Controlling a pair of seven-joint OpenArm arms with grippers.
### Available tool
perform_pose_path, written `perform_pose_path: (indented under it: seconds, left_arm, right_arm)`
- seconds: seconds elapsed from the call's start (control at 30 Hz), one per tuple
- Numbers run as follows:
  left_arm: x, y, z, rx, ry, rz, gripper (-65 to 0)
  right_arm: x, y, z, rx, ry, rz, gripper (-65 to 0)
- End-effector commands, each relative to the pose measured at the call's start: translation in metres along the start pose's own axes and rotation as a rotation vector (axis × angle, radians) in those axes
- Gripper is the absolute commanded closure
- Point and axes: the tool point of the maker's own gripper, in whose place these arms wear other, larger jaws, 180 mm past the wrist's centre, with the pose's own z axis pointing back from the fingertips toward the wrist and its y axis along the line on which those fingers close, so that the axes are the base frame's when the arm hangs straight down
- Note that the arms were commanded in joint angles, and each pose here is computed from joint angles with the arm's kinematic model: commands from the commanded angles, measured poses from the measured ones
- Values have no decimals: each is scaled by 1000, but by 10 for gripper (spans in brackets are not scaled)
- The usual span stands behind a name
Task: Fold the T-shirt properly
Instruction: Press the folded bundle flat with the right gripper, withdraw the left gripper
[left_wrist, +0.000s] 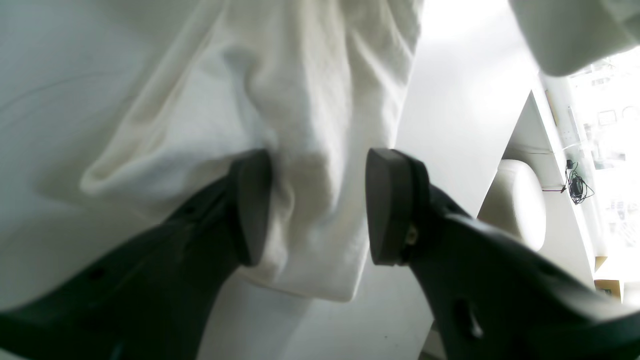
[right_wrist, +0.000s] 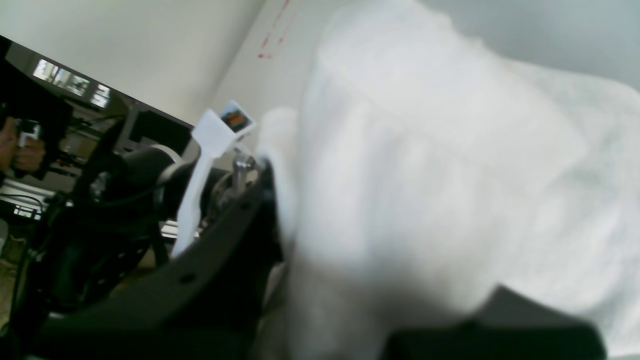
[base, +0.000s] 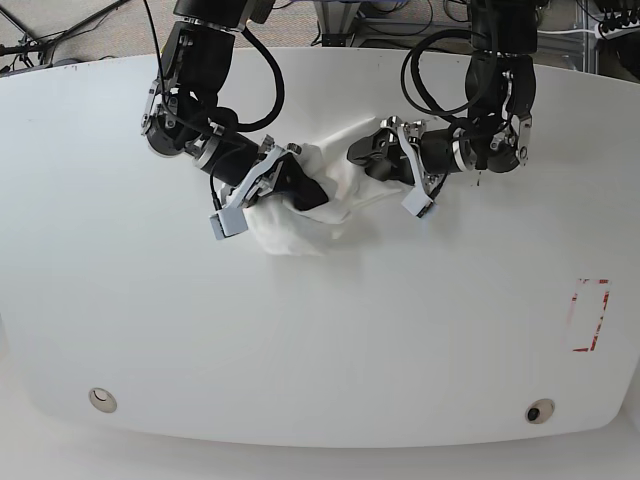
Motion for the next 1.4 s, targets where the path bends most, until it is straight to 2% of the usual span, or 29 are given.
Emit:
perform_pose_path:
  seconds: [0.0, 0.1, 0.17, 0.3, 0.33, 0.4, 0.5, 0.63, 0.83, 1.07, 1.37]
  left_arm:
    - [-2, 1, 1, 11, 24, -15, -287]
    - [-1, 1, 1, 10, 22, -16, -287]
    - [-1, 1, 1, 10, 20, -16, -287]
    - [0, 1, 1, 10, 19, -16, -287]
    - [3, 2, 1, 11, 15, -21, -287]
    - [7, 3, 1, 13, 9, -28, -287]
    - [9, 4, 3, 17, 7, -32, -286]
    - [12, 3, 4, 18, 0, -42, -286]
    - [30, 0, 17, 46, -53, -92, -286]
    - [66, 15, 78, 166, -241, -112, -286]
    - [78, 56, 174, 346, -277, -158, -286]
  right_arm:
    - [9, 10, -5, 27, -23, 33, 0]
    - [4, 14, -11, 33, 7, 50, 0]
    - [1, 21, -15, 54, 22, 59, -40]
    - [-7, 31, -25, 79, 59, 52, -231]
    - [-10, 30, -27, 61, 78, 40, -317]
    - [-14, 27, -30, 28, 107, 36, -441]
    - [-17, 31, -35, 29, 132, 52, -522]
    - [-19, 39, -34, 52, 173, 121, -523]
    - [-4, 50, -19, 54, 159, 256, -523]
    - [-5, 44, -14, 39, 178, 277, -523]
    - [-14, 51, -14, 84, 200, 357, -523]
